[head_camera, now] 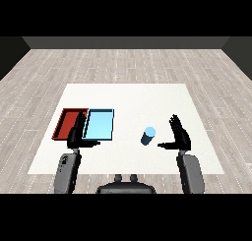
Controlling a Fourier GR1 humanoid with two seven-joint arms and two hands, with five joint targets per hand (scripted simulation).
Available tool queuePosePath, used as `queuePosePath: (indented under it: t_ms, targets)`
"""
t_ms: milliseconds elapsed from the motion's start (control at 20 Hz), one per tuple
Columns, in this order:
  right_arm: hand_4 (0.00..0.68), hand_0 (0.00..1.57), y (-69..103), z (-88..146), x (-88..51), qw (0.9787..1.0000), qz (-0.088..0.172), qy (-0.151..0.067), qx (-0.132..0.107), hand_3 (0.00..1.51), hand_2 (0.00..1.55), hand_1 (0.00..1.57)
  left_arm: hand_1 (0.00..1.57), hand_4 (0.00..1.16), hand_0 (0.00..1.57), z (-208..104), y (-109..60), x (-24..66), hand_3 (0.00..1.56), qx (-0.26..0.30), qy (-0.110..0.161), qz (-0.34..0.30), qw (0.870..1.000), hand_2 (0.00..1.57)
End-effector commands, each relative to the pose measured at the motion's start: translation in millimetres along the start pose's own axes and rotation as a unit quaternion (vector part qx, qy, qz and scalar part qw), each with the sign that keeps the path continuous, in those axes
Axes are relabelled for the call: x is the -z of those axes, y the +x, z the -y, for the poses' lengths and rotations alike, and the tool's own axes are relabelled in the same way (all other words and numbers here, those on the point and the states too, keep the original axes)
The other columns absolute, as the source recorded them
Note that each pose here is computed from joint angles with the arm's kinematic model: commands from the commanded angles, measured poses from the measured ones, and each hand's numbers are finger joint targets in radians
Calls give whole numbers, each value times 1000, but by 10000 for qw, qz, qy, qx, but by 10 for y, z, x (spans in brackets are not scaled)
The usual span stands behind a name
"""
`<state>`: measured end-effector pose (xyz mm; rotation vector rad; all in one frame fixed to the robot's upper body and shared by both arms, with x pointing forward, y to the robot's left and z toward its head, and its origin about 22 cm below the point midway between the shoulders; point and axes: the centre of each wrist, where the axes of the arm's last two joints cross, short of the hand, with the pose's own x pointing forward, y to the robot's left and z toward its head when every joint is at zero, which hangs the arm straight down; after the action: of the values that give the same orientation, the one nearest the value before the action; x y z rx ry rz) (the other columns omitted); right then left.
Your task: Pick the blue can and put it in the blue box
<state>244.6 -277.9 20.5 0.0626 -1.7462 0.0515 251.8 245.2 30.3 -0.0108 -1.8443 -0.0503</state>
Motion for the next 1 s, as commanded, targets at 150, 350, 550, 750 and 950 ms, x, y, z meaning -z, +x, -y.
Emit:
queuePosePath:
  t_ms: [150,350,550,750,950]
  targets:
    - [0,0,-3,143,100,9971,584,234,424,0,0,0,0,0,0,-220,-3,-143,0,-252,-65,855,9960,0]
    - [0,0,-135,230,88,9975,471,255,453,0,0,0,0,0,0,-159,2,51,0,-302,-34,1042,9941,0]
    - [0,0,-107,134,-111,9969,528,230,535,0,0,0,0,0,0,-71,-67,89,0,-328,55,945,9950,0]
    - [0,0,-2,296,-6,9966,502,291,589,0,0,0,0,0,0,-70,-78,-81,0,-186,2,929,9955,0]
    - [0,0,-58,30,-68,9954,493,336,753,0,0,0,0,0,0,-341,-116,-128,0,-280,58,1053,9940,0]
